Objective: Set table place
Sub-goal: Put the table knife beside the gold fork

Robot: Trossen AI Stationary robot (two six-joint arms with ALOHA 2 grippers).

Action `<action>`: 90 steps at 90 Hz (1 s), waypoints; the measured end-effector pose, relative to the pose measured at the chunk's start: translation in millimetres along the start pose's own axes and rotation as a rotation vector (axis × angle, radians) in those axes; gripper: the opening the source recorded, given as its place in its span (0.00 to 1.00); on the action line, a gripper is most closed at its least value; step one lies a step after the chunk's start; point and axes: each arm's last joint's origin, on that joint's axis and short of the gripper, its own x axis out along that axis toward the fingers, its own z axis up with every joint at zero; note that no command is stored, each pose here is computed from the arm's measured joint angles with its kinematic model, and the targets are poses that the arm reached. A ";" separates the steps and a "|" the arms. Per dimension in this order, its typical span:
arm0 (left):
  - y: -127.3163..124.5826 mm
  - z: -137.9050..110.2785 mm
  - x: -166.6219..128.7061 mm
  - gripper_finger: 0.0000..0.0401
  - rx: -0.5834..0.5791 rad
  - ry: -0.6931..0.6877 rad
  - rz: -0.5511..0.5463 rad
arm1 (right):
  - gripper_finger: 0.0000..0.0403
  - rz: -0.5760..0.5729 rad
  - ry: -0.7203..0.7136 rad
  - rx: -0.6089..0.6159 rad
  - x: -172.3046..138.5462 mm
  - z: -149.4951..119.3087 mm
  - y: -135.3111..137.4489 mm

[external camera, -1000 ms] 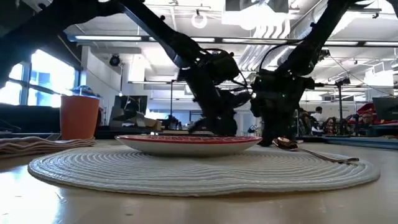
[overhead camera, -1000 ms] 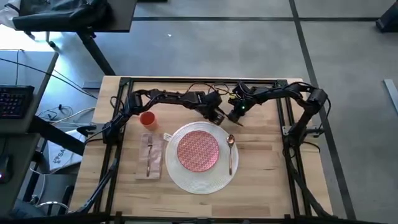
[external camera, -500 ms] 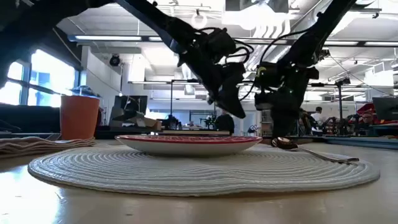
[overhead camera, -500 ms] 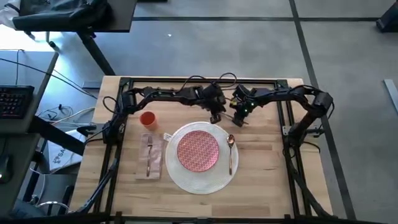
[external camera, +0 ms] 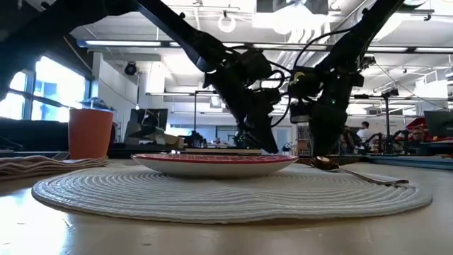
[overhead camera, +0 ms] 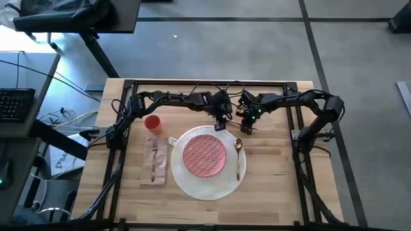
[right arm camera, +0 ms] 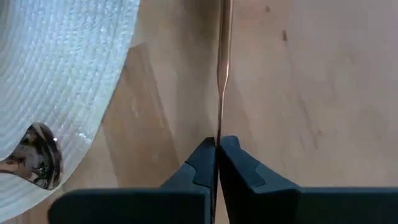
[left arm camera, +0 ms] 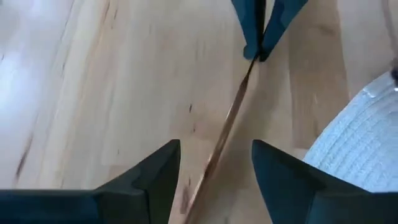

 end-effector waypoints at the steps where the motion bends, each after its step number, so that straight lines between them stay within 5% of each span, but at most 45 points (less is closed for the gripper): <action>1: -0.4 -0.4 0.9 0.45 0.001 0.002 -0.001 | 0.00 0.000 -0.001 -0.002 -0.4 0.0 0.5; 54: -26.0 -9.9 18.9 0.20 0.011 0.082 -0.063 | 0.00 -0.002 -0.084 -0.063 -29.0 2.2 10.5; 71: -26.6 -8.9 14.2 0.18 -0.055 0.100 -0.035 | 0.00 0.108 -0.111 0.039 -31.4 -0.2 2.8; 90: -12.0 3.8 0.7 0.18 -0.093 0.059 0.042 | 0.07 0.084 -0.099 0.139 -26.2 -23.0 -21.1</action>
